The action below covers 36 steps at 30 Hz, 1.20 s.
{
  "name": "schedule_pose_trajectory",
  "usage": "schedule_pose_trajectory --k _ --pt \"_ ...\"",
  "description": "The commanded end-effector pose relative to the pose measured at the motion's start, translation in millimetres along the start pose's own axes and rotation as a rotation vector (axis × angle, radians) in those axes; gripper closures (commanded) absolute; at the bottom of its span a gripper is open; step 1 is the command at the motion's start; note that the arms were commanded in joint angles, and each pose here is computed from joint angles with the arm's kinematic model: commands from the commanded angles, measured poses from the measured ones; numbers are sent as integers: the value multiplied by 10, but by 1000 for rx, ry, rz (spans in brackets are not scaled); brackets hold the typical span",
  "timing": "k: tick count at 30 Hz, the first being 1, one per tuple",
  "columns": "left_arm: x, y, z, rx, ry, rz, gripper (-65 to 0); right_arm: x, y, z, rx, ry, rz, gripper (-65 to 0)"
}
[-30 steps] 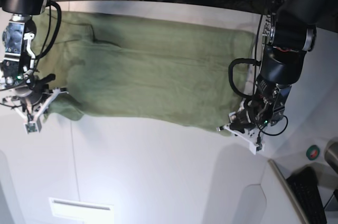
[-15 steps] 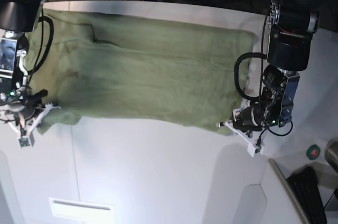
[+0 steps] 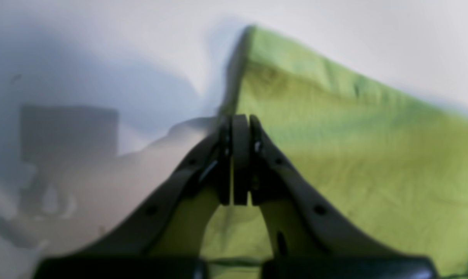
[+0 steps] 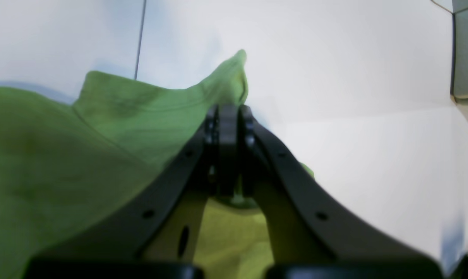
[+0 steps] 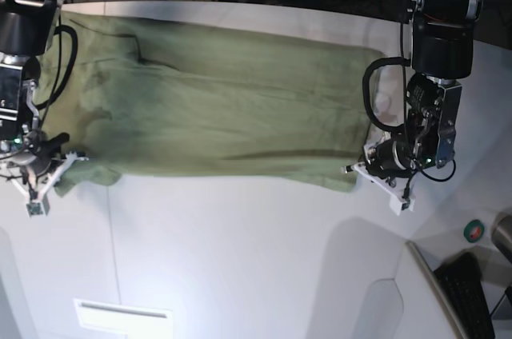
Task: Layout the t-shirt on the table in an organized manner, then fold the t-shirt properly
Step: 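Lift the hem with both grippers and fold it toward the collar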
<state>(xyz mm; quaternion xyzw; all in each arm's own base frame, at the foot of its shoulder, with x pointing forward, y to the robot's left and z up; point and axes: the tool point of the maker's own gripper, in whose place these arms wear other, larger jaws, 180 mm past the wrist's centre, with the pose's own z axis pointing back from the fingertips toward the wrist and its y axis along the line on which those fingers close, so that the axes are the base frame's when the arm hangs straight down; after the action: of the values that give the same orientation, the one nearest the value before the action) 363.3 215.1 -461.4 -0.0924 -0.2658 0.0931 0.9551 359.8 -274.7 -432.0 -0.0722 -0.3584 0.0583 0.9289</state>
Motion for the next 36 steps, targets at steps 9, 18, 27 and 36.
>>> schedule_pose_trajectory --k 9,18,27,36 --pt "458 -61 95 -18 -100 4 -61 221 -58 34 -12 -60 4 0" --pt "683 -96 108 -23 -133 14 -627 227 -54 35 -12 -61 5 0" --pt "855 10 -169 13 -160 109 -650 227 -54 35 -12 -61 5 0" --pt "769 -304 -472 29 -88 -40 -650 320 -59 98 -19 -92 17 0"
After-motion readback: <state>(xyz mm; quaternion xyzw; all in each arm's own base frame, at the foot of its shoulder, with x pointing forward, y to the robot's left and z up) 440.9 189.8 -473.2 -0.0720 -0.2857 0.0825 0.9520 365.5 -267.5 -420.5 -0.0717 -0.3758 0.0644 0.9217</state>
